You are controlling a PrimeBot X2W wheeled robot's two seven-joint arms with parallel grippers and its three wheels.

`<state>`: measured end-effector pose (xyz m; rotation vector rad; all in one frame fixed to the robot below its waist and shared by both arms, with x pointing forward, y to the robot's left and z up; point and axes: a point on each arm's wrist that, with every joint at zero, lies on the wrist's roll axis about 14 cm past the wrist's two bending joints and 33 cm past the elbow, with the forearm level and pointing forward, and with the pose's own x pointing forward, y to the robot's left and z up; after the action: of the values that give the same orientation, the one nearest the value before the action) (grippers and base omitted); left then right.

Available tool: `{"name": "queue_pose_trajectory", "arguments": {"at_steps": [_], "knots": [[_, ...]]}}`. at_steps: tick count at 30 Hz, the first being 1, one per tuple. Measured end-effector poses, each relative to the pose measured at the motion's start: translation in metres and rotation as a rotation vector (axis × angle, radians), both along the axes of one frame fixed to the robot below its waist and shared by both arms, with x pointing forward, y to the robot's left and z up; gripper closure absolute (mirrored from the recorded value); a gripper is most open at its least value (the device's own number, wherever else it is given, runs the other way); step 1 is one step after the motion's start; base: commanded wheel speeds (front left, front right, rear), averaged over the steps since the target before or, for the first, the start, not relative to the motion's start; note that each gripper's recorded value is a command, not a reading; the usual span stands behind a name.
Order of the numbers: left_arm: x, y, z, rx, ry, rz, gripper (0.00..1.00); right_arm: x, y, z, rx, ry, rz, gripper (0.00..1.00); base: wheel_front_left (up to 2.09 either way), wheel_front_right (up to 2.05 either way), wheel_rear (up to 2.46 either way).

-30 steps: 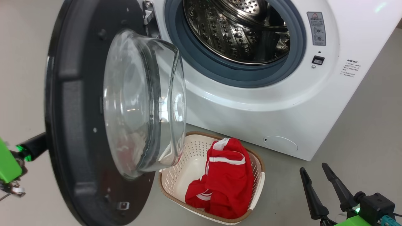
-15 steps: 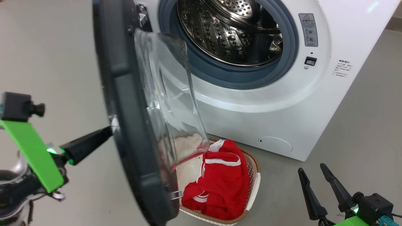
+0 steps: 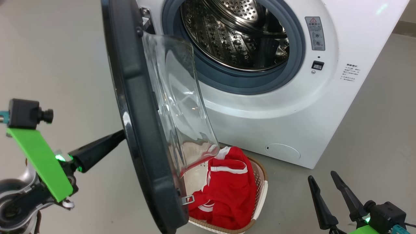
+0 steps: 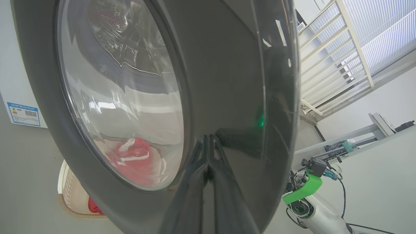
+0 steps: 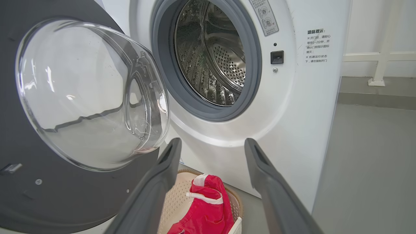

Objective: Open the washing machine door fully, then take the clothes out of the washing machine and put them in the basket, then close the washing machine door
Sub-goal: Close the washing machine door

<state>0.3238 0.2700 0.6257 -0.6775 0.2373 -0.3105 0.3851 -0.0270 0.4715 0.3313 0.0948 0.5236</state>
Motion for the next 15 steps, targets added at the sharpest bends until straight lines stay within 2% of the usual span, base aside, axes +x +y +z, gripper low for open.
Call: {"name": "queue_pose_trajectory", "arguments": {"at_steps": [9, 11, 15], "knots": [[-0.017, 0.012, -0.034, -0.055, 0.055, 0.087, 0.99, -0.002, 0.006, 0.004, 0.003, -0.010, 0.016, 0.00, 0.00, 0.00, 0.00], [-0.021, 0.016, -0.041, -0.069, 0.063, 0.116, 0.87, -0.003, 0.008, 0.005, 0.004, -0.011, 0.024, 0.00, 0.00, 0.00, 0.00], [-0.029, 0.024, -0.055, -0.096, 0.075, 0.173, 0.55, -0.005, 0.014, 0.005, 0.007, -0.011, 0.040, 0.00, 0.00, 0.00, 0.00]]}}
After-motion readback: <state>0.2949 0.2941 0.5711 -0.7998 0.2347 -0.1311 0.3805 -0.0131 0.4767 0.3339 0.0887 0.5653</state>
